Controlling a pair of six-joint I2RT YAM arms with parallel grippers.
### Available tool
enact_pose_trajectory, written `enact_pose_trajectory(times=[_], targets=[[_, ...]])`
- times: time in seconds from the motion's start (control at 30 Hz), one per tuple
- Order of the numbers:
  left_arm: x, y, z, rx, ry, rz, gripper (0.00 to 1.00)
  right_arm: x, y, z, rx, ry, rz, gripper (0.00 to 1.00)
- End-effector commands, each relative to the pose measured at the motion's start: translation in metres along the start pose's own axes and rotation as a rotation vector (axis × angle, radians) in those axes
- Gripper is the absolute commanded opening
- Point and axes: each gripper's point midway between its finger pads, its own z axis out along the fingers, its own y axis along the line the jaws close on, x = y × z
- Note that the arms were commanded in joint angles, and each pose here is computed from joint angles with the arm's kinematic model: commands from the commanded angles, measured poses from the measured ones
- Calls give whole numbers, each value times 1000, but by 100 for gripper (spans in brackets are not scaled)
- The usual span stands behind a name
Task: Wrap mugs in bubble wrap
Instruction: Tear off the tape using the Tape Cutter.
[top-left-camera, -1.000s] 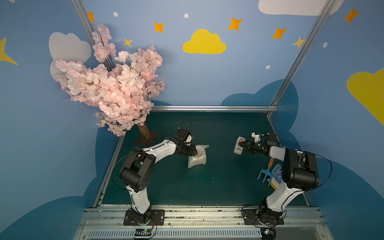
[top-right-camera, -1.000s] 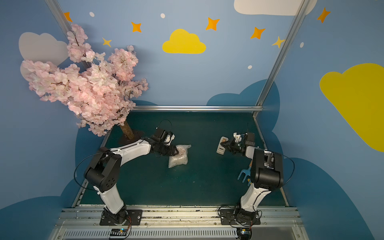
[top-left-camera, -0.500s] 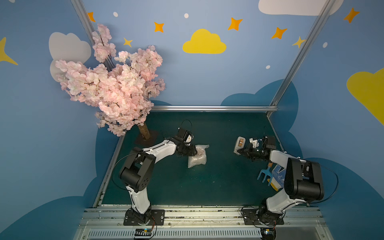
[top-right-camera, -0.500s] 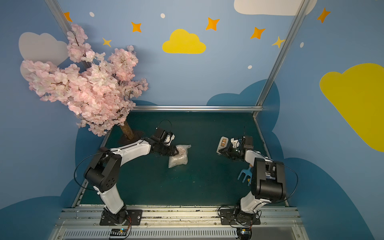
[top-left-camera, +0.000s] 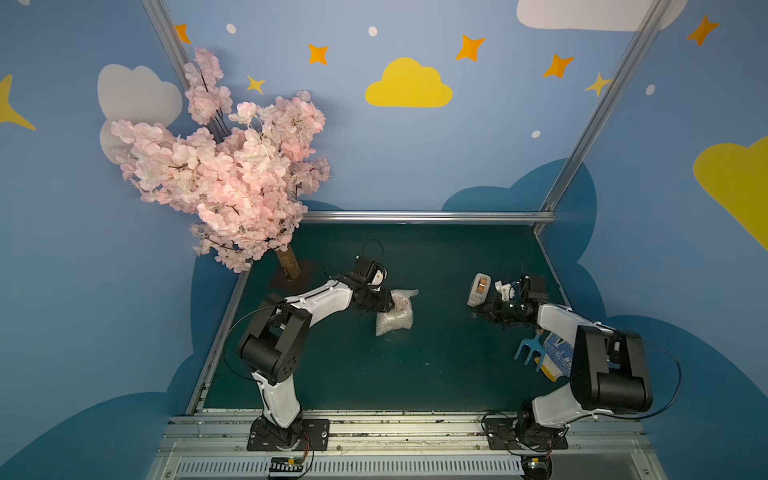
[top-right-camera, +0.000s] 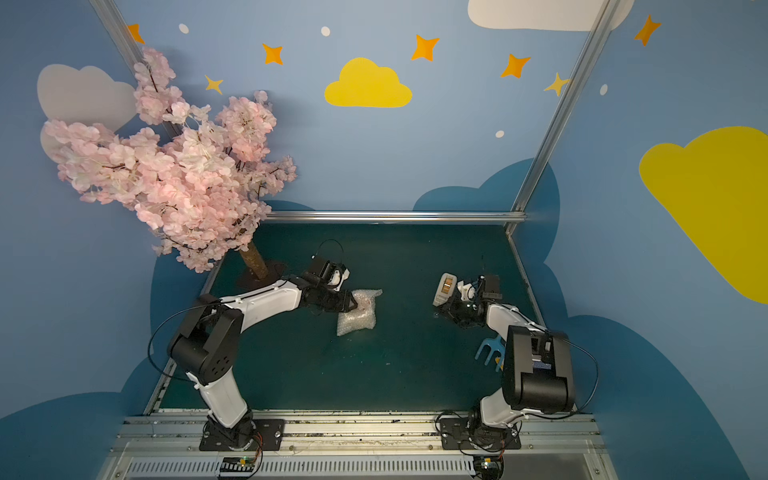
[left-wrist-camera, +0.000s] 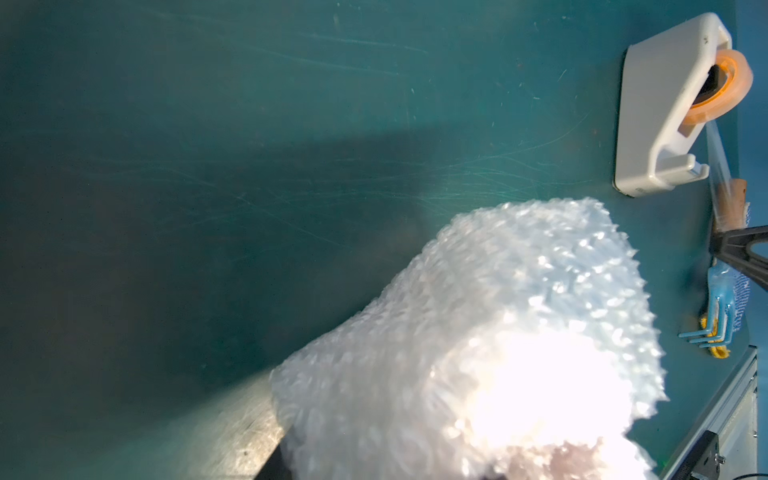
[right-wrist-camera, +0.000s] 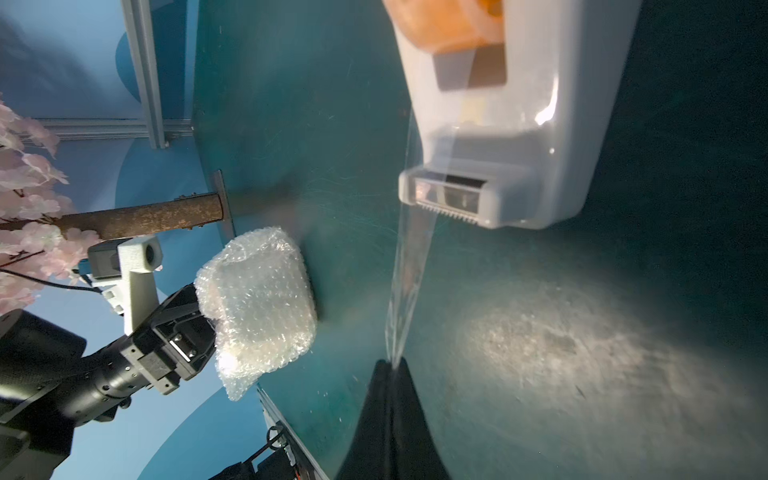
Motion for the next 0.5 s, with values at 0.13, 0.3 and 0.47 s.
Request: enact_pose_trajectory(times=[0.13,0.3,0.47], targets=[[25,14,7,-43,78,-22,49,28,-19,11,73,103,38,0],[25,14,6,-43,77,-21,49,30,-36,17,159,117,72,0],[26,14,5,-44,80,-20,49,34,-54,19,255,123,113,0]])
